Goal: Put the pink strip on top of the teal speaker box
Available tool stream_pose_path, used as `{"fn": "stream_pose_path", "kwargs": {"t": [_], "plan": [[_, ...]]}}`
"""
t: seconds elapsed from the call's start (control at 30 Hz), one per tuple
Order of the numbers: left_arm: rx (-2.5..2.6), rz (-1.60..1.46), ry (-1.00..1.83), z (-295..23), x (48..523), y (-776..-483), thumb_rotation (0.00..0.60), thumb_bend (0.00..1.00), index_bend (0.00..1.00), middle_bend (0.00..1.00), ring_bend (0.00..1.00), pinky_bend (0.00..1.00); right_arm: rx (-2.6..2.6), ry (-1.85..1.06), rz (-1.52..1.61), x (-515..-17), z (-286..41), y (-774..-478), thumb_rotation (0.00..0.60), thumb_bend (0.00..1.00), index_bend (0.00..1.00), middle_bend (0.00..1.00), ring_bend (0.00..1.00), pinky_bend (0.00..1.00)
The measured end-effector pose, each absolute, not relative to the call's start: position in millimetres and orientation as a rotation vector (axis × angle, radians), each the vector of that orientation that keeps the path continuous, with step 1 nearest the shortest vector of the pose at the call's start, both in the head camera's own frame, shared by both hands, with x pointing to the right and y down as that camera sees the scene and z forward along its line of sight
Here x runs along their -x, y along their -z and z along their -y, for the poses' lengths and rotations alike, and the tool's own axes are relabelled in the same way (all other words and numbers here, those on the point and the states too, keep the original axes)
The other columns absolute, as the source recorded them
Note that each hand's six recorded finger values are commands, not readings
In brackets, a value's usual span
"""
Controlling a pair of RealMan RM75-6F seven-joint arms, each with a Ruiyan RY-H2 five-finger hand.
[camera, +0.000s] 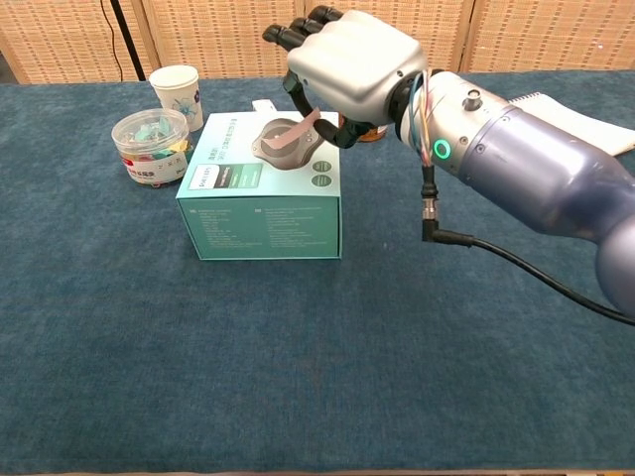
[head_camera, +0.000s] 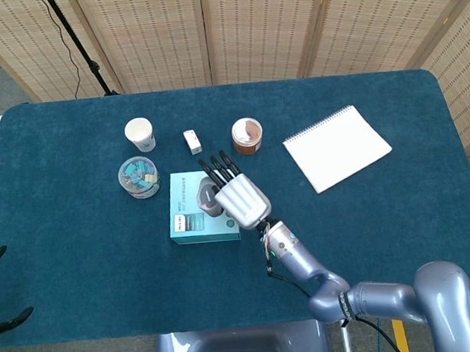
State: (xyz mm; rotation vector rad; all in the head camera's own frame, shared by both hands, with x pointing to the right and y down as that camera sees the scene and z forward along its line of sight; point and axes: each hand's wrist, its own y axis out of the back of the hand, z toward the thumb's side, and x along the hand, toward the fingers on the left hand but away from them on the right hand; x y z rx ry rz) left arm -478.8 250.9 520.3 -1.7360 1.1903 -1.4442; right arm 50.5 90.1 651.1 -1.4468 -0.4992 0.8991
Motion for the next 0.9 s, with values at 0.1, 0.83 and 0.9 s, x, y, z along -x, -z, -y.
{"fn": "stream_pose_path", "kwargs": {"t": [0.1,0.83,0.9], "plan": [[1.736,-1.193,1.442,-250.9,479.3,-519.6,0.600,0.00,0.00,0.00,0.00,0.00,1.440,-0.875,0.487,-47.3,-94.1,-652.0,0.600,0.65,0.61,0.00,0.00,0.00],[1.742,-1.193,1.444,-250.7,480.1,-519.7,0.600,0.00,0.00,0.00,0.00,0.00,1.318,-0.797,0.441,-48.3,-99.2,-645.1,0.600,0.64,0.14,0.00,0.00,0.00],[1.743,-1.192,1.447,-250.6,480.2,-520.2,0.600,0.00,0.00,0.00,0.00,0.00,1.301,-0.801,0.449,-52.7,-94.4,-641.7,0.600,0.64,0.13,0.00,0.00,0.00]]}}
